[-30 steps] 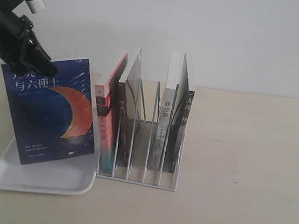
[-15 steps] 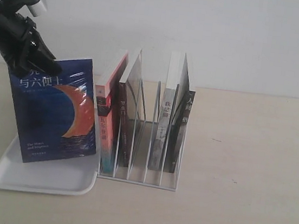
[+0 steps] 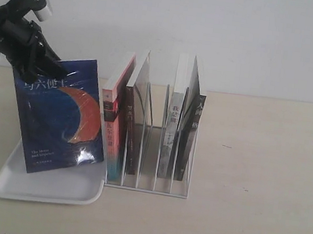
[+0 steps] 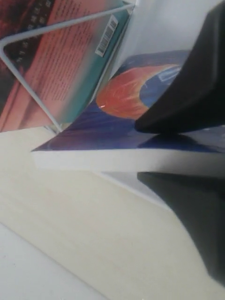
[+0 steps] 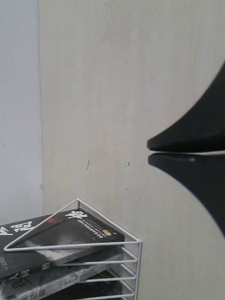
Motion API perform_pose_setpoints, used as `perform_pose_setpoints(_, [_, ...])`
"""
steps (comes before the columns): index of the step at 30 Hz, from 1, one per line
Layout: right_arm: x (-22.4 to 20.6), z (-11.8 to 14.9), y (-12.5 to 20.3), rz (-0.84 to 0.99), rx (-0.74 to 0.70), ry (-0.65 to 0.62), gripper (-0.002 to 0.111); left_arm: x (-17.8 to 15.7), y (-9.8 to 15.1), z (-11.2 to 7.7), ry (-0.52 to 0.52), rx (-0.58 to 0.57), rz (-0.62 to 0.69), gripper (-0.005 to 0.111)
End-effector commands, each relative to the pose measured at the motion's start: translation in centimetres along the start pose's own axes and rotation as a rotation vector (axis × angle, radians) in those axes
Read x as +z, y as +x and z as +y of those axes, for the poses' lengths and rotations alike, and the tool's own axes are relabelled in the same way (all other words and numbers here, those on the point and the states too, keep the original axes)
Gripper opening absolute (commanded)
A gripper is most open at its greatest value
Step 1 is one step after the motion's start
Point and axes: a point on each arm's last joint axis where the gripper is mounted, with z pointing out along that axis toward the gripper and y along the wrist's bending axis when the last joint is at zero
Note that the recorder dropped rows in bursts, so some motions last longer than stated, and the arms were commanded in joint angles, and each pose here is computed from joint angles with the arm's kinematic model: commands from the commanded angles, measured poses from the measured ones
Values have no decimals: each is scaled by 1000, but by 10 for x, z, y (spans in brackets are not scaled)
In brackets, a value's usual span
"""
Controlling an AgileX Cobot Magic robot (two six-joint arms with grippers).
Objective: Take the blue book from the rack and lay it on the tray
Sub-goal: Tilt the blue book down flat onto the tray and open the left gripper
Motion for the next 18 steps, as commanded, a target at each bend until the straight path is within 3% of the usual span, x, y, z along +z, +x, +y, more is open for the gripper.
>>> perform_pose_setpoints(1, [0, 0, -1, -11, -6, 3, 0, 16, 10, -10, 86, 0, 39, 40])
perform_pose_setpoints(4, [0, 0, -1, -11, -6, 3, 0, 16, 10, -9, 84, 0, 39, 45])
perform_pose_setpoints(11, [0, 0, -1, -11, -6, 3, 0, 16, 10, -9, 76, 5, 39, 45])
perform_pose_setpoints(18, [0, 0, -1, -11, -6, 3, 0, 16, 2, -4, 20, -21, -48, 45])
